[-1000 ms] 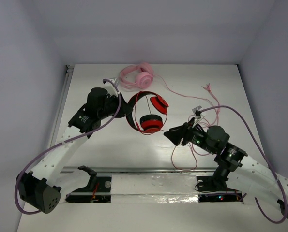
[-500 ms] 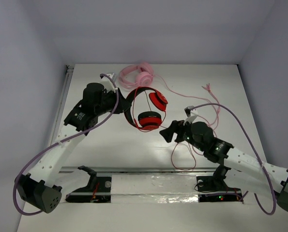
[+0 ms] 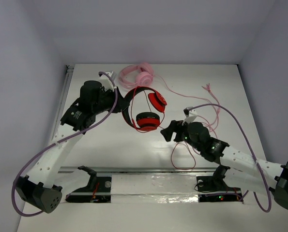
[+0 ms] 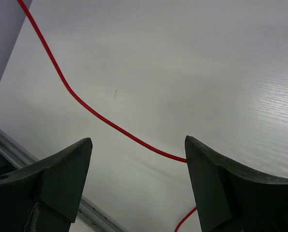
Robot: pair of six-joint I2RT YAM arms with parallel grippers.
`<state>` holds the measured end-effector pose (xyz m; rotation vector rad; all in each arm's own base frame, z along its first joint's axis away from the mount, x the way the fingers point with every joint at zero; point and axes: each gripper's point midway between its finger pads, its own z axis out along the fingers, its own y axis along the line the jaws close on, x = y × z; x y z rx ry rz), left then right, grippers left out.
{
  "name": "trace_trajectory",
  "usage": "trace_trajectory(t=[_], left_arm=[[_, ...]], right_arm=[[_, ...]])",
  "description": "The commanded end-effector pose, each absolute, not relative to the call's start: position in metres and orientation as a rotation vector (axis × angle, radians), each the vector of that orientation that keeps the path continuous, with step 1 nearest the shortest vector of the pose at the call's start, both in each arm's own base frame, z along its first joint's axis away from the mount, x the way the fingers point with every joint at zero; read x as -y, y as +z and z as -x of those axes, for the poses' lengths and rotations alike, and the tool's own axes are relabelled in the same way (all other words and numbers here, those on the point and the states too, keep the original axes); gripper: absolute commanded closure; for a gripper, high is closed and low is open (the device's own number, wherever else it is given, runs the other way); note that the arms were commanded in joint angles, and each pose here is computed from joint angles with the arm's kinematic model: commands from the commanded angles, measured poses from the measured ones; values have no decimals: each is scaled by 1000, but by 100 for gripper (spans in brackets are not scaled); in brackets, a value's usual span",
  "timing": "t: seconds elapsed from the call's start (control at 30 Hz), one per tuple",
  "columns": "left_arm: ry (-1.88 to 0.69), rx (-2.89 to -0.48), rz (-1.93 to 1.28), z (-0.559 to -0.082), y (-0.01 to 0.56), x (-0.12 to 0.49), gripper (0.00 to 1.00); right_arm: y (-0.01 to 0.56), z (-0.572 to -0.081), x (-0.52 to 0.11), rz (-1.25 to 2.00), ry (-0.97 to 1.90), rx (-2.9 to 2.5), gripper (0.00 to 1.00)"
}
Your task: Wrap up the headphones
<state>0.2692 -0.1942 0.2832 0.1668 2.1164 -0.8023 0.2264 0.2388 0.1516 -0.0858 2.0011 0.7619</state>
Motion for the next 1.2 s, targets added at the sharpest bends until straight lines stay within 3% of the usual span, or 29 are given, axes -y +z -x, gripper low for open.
trace_trajectory(t=[0.0, 0.23, 0.33, 0.4, 0.43, 0.57, 0.67, 1.17], left_arm=[[-855, -1991, -194, -270, 327, 197, 100], [-881, -1970, -212, -267, 334, 200, 100], [-887, -1963, -210, -268, 337, 201, 100], [-890, -1950, -201, -272, 339, 200, 100], [-900, -1951, -196, -272, 339, 201, 100], [-932, -1933, -173, -275, 341, 205, 100], [-962, -1916, -143, -279, 340, 209, 100], [-643, -1784, 302, -332, 308, 148, 100]], right_arm=[[172, -236, -241, 72, 771, -1924, 17], [156, -232, -262, 175, 821, -1978, 24], [158, -227, -267, 206, 861, -1957, 35], [158, -226, -268, 207, 877, -1952, 57], [156, -226, -267, 206, 875, -1957, 60], [149, -222, -272, 220, 896, -1986, 89], [153, -215, -282, 243, 979, -1973, 100], [182, -156, -305, 399, 1191, -1984, 100]])
